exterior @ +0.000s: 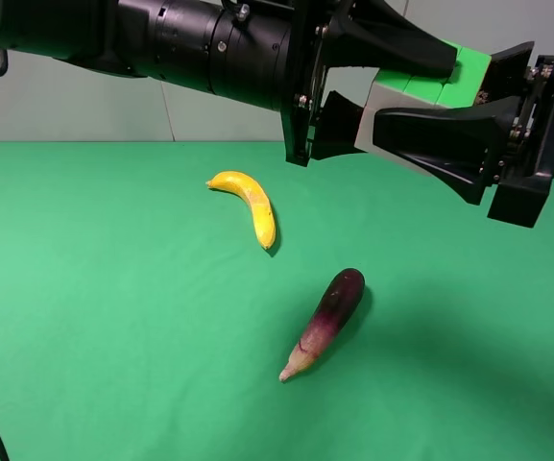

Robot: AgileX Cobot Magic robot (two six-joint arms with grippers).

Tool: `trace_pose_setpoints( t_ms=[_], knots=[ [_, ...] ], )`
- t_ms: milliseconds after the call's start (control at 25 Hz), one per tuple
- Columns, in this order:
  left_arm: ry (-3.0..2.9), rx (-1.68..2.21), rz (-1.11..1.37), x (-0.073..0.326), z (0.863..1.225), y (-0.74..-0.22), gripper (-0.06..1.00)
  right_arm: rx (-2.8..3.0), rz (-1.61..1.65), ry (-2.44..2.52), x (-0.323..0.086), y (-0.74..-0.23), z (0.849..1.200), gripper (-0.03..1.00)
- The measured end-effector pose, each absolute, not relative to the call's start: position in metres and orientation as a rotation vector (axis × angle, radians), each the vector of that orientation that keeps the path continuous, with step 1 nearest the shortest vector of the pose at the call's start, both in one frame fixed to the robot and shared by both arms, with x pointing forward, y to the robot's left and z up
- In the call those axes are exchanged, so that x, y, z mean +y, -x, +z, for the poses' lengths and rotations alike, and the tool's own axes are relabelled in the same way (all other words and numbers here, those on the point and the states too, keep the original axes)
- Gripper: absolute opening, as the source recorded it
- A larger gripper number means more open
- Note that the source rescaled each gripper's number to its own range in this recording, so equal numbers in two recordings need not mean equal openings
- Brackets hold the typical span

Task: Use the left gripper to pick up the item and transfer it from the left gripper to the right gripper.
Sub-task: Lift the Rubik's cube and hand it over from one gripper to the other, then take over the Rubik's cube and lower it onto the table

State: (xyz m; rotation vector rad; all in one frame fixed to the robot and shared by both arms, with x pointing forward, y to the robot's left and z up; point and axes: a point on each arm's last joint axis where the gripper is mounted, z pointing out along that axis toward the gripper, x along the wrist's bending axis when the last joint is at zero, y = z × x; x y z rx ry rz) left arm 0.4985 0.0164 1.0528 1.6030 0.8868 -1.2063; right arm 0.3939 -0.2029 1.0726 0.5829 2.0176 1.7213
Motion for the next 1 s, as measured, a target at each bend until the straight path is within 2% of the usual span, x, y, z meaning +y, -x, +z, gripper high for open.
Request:
trace_pose_setpoints(
  t_ms=[40,80,120,160,200,280,440,760,1000],
  knots=[
    [-1.601,0.896,-1.203,0.016,1.053,-0.499,0.16,2.018,1.721,-0.583,-0.203,-0.394,1.073,0.05],
    [-1.598,0.903,-1.201,0.016,1.052,-0.499,0.36,2.018,1.722,-0.584,-0.203,-0.394,1.073,0.0],
    [-1.595,0.91,-1.197,0.016,1.052,-0.5,0.57,2.018,1.722,-0.584,-0.203,-0.394,1.073,0.0],
    [-1.594,0.916,-1.193,0.016,1.052,-0.5,0.71,2.018,1.722,-0.585,-0.203,-0.394,1.072,0.0],
    [-1.593,0.919,-1.19,0.016,1.052,-0.501,0.81,2.018,1.722,-0.585,-0.203,-0.394,1.072,0.0],
    [-1.592,0.921,-1.189,0.016,1.052,-0.501,0.92,2.018,1.722,-0.586,-0.203,-0.394,1.072,0.0],
    [-1.591,0.92,-1.188,0.016,1.052,-0.501,0.99,2.018,1.723,-0.587,-0.203,-0.394,1.072,0.0],
    [-1.588,0.862,-1.218,0.025,1.056,-0.503,1.0,2.014,1.709,-0.599,-0.204,-0.395,1.072,0.0],
    [-1.615,0.842,-1.103,0.05,1.072,-0.512,1.0,2.004,1.671,-0.632,-0.206,-0.398,1.071,0.0]
  ],
)
